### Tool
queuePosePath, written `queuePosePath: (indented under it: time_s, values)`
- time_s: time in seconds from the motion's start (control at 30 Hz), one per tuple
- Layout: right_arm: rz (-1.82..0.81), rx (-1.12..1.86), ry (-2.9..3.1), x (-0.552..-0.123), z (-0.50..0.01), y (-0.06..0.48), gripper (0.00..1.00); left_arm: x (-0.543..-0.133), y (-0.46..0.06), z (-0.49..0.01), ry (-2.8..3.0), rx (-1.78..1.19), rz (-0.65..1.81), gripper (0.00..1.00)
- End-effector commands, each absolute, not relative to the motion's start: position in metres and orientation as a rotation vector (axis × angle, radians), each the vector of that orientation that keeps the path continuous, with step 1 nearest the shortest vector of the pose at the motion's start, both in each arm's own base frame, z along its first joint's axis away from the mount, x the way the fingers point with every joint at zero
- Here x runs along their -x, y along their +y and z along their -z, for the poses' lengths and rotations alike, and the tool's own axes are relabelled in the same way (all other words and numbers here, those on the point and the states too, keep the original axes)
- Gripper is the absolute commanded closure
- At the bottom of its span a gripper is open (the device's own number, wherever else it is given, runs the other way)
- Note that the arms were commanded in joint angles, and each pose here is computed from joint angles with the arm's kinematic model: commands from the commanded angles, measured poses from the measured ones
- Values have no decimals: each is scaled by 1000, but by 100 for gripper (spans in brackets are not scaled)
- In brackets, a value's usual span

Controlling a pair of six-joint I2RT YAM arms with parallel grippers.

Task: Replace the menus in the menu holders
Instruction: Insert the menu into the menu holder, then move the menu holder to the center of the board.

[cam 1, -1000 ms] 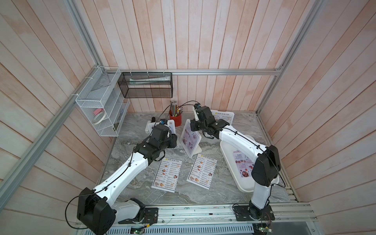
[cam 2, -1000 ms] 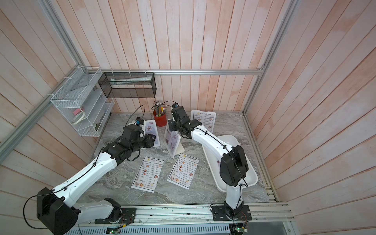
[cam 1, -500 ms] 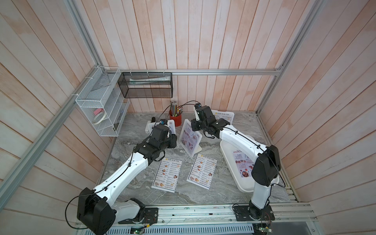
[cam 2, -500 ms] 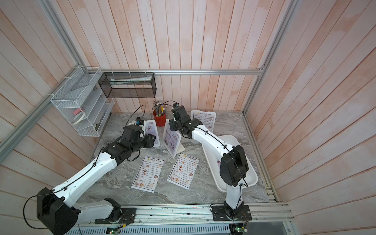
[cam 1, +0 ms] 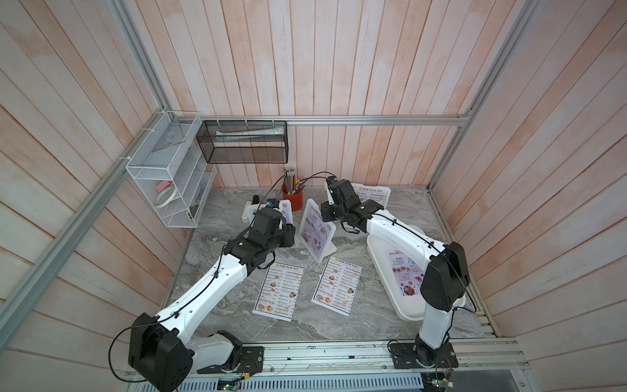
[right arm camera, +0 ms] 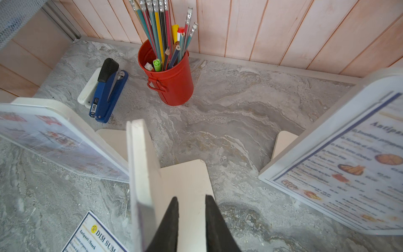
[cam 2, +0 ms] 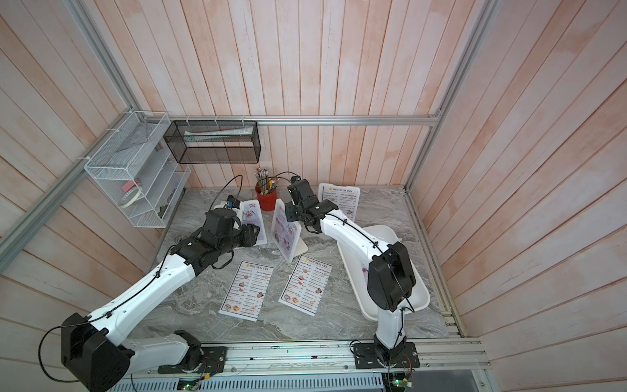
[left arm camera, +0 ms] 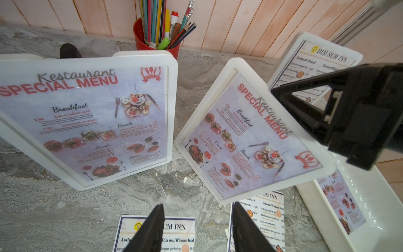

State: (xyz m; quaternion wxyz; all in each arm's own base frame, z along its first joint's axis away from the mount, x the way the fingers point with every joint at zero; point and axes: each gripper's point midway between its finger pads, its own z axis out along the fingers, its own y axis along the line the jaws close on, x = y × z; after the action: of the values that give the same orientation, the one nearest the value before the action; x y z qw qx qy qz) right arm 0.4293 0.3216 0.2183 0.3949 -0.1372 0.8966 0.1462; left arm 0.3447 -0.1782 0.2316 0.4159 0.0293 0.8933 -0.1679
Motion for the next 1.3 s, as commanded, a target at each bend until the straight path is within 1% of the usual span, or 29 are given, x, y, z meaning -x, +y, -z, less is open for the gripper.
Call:
queuePosePath:
  time_s: [0.0,0.1,0.2,0.23,0.3,0.4,0.5,0.67,0.77,0.83,0.9,1.07,1.27]
  values:
    - [-418,339,2255,-423,-232,322,74,-341,-174,-233,2238,-80,415,47]
    - [-428,326,2222,-425,-247,318,72,-341,-174,-235,2235,-79,417,48]
    - [-431,308,2180,-430,-269,308,66,-341,-174,-237,2230,-78,418,48]
    - [-429,307,2166,-431,-277,305,66,-341,-174,-238,2229,-77,419,48]
    - [-422,312,2147,-431,-290,301,65,-341,-174,-239,2229,-77,416,47]
    - [-460,345,2142,-420,-301,301,65,-341,-173,-239,2231,-74,412,48]
    - [-594,433,2151,-390,-300,314,69,-341,-172,-240,2231,-76,403,47]
    - [-815,593,2168,-328,-280,344,73,-343,-167,-242,2231,-66,380,47]
    - [-923,649,2188,-301,-262,360,73,-344,-163,-243,2232,-51,366,47]
    - [-957,652,2203,-294,-247,366,73,-344,-160,-242,2235,-39,356,47]
    - [-954,652,2226,-294,-227,367,74,-344,-158,-241,2236,-30,351,46]
    - [-803,635,2251,-313,-189,356,83,-343,-155,-240,2246,-26,337,46]
    - [-665,566,2291,-343,-161,324,85,-343,-153,-238,2249,-22,327,45]
